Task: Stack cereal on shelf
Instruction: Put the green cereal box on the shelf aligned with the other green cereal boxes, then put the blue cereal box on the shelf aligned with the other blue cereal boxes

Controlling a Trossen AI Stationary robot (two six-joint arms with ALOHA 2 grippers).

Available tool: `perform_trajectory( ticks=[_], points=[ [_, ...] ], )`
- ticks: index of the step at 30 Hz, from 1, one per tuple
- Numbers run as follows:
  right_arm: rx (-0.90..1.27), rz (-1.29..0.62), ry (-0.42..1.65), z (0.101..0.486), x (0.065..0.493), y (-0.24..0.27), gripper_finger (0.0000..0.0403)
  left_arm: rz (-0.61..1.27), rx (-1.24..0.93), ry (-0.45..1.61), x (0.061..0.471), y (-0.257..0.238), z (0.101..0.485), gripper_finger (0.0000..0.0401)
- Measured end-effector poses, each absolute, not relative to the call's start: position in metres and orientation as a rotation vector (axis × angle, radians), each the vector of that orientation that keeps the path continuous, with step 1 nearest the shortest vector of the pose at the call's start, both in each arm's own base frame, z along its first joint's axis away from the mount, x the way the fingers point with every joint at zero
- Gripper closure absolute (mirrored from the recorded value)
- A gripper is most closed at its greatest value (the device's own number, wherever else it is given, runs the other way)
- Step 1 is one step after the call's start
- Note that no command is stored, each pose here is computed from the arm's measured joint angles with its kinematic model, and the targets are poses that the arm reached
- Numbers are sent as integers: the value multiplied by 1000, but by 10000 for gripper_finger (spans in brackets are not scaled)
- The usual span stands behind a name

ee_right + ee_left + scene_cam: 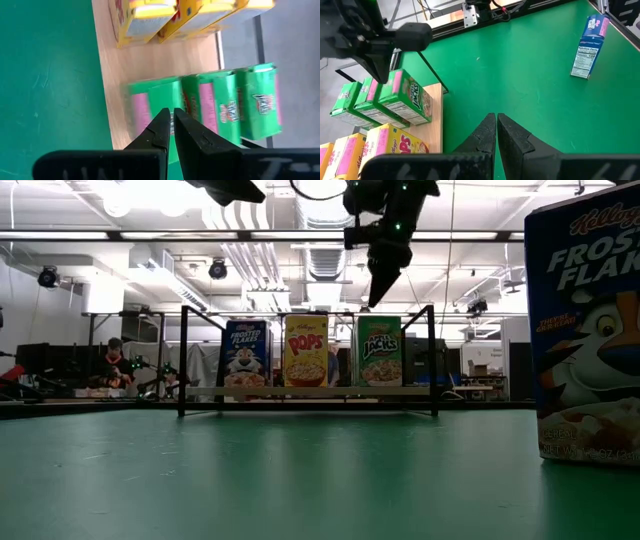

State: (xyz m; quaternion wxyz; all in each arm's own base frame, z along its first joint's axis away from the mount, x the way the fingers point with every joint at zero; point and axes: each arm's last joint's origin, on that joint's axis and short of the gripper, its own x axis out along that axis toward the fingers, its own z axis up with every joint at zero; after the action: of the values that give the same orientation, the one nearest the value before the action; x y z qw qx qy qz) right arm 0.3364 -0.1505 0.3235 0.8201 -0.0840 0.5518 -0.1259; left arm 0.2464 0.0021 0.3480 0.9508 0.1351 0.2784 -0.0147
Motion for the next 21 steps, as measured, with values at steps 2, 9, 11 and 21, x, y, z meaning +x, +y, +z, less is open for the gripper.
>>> perform_trajectory(
  ticks=[2,9,11,21],
  points=[
    [-182,-268,1166,330,336,-148,390,-29,273,559,247,2,349,401],
    [-144,-261,1141,358,338,-123,390,-24,283,502,252,2,336,401],
    [-132,-246,1138,365,339,-109,390,-25,281,508,252,2,331,401],
    [-58,-133,1132,364,327,-16,390,-12,209,509,253,1,320,401]
  ],
)
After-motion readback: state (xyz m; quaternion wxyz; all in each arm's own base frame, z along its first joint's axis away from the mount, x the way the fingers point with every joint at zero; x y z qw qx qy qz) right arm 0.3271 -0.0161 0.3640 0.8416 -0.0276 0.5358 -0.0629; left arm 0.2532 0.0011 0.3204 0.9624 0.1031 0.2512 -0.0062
